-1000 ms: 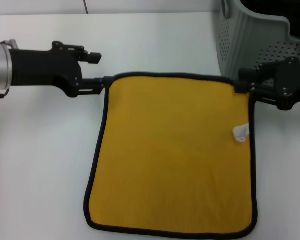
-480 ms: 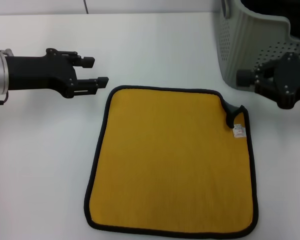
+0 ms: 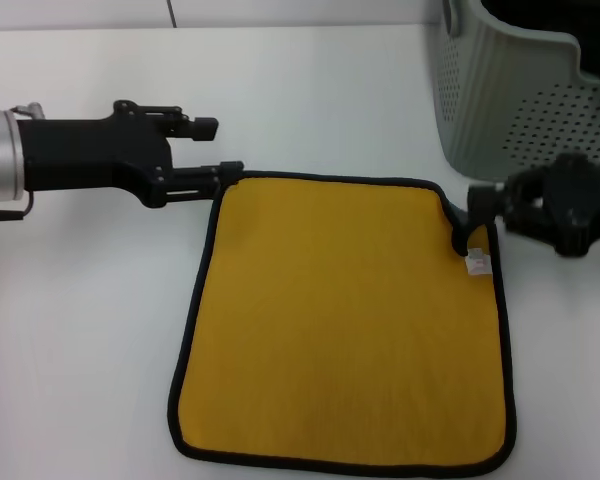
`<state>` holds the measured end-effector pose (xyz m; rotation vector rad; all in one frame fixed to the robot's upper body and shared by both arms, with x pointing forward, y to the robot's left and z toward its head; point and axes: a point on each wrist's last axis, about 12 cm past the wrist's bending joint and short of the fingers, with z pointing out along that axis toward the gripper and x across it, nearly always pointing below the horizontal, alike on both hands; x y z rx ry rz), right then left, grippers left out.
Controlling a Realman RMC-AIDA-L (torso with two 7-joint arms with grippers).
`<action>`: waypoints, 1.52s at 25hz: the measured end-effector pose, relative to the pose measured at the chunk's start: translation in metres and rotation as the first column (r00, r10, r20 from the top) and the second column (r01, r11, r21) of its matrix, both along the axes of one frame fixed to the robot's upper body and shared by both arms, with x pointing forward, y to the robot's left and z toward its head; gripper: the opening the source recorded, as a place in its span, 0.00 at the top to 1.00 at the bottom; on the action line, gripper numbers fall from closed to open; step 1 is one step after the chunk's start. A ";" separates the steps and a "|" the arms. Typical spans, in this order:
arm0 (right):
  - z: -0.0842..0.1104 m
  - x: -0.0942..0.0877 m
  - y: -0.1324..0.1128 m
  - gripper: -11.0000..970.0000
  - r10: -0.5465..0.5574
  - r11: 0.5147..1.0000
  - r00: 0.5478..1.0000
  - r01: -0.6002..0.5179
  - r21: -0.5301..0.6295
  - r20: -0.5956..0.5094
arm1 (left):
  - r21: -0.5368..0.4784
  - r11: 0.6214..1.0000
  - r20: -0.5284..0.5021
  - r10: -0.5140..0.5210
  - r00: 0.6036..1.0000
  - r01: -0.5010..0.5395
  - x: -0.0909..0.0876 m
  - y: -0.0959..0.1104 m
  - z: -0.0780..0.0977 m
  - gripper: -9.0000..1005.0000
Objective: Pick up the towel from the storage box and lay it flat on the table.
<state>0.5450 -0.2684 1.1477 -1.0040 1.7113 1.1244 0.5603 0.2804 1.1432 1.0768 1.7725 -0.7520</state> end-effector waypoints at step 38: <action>-0.046 -0.034 0.038 0.09 0.161 0.945 0.923 -0.246 0.214 0.349 | -0.352 0.861 0.160 -0.330 0.930 0.366 -0.067 0.012 -0.027 0.27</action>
